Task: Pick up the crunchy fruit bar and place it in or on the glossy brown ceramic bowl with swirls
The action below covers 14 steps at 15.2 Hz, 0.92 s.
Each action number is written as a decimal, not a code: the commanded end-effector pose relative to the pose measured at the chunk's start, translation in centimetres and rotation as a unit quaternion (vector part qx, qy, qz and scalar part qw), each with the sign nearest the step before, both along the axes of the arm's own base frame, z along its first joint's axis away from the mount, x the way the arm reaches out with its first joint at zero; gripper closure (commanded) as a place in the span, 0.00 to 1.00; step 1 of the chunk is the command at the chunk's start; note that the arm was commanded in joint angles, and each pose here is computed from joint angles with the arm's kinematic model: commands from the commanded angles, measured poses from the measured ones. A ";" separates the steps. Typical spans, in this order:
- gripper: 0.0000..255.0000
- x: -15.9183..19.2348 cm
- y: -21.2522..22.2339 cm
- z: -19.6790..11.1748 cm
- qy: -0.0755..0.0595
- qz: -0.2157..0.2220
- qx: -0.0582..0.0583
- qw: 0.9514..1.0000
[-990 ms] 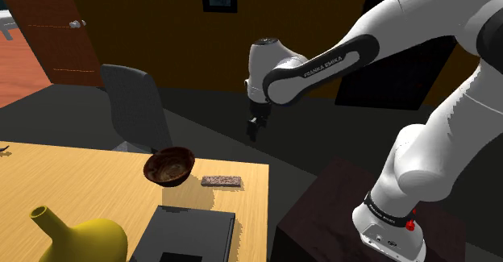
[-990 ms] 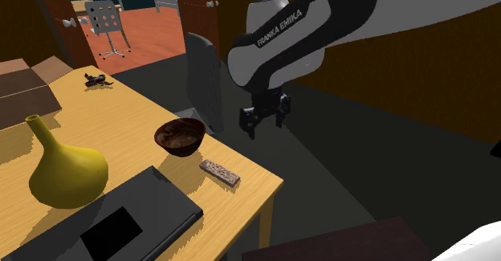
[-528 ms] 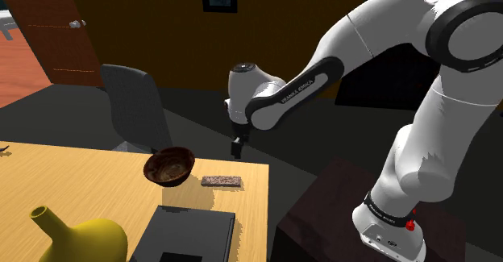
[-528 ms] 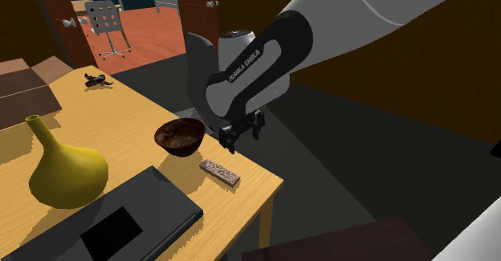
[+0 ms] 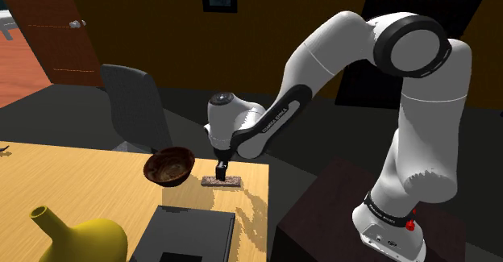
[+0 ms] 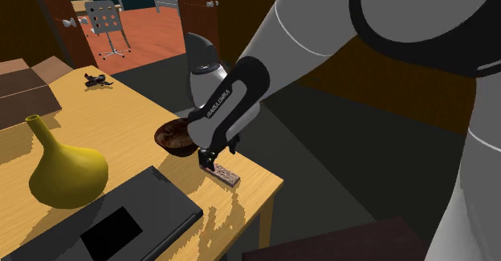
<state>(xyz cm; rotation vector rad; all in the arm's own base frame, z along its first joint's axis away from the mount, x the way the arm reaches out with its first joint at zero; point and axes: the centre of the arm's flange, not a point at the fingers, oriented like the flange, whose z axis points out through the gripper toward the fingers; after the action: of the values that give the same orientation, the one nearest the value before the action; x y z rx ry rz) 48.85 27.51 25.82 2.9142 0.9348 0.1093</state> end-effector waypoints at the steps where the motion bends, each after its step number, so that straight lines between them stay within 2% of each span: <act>1: 0.00 0.5 1.8 -2.0 -0.002 0.021 -0.002 1.000; 8: 0.00 0.9 1.6 -5.6 -0.002 0.021 -0.002 1.000; 14: 0.00 0.9 1.6 -5.9 -0.002 0.021 -0.002 1.000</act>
<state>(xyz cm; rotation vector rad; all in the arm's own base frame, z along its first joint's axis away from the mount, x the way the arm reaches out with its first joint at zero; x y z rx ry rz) 49.77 29.11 19.89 2.8910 0.9945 0.1148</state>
